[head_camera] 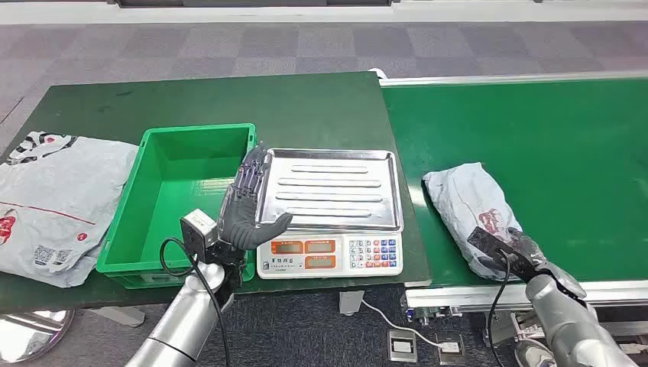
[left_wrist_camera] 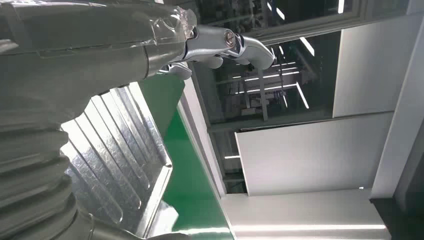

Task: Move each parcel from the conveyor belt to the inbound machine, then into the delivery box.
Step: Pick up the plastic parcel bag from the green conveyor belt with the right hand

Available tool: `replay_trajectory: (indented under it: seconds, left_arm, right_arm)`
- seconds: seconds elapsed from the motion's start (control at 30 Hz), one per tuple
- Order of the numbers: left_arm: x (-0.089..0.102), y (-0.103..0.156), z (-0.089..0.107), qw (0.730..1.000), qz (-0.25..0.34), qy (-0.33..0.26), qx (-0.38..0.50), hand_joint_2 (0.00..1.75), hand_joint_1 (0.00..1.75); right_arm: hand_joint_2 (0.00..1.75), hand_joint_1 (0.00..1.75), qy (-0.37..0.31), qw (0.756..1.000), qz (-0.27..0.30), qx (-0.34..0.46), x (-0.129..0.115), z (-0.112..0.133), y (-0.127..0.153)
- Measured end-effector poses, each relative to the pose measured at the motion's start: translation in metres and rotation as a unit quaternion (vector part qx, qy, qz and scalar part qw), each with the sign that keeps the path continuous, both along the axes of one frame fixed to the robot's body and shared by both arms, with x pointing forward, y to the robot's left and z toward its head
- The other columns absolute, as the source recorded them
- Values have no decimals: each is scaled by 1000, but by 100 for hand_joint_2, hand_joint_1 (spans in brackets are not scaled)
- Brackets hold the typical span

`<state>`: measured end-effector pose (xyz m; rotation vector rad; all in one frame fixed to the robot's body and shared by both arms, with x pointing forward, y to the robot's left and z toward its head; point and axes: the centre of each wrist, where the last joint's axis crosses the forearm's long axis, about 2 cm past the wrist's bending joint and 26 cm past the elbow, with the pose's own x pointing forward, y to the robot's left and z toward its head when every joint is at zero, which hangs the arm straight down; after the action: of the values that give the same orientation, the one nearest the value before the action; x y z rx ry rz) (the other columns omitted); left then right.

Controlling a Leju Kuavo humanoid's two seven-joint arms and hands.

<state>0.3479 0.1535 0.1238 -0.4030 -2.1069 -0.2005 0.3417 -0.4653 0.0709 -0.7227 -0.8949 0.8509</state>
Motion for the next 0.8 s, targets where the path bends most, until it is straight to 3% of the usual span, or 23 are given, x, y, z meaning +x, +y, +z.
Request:
replay_trajectory:
  seconds: [0.07, 0.1, 0.2, 0.23, 0.27, 0.4, 0.8]
  left_arm:
    - [0, 0, -1, 1000, 0, 2, -1, 175, 0]
    - [0, 1, -1, 1000, 0, 3, -2, 175, 0]
    - [-1, 1, -4, 1000, 0, 8, -4, 175, 0]
    - [-1, 1, -4, 1000, 0, 9, -4, 175, 0]
    - [-1, 1, -4, 1000, 0, 10, -4, 175, 0]
    - [-2, 1, -6, 1000, 0, 12, -3, 175, 0]
    - [-15, 5, -19, 999, -4, 33, -23, 175, 0]
  right_arm:
    - [175, 0, 7, 1000, 19, 7, 2, 0, 4]
    - [175, 12, 14, 999, 37, 13, 4, 0, 8]
    - [175, 103, 30, 996, 81, 25, 8, -2, 22]
    - [175, 122, 33, 995, 93, 27, 10, -2, 26]
    - [175, 122, 34, 994, 103, 27, 12, -2, 30]
    - [175, 175, 34, 991, 127, 22, 18, 0, 40]
    - [175, 175, -23, 994, 107, -8, 22, 1, 61]
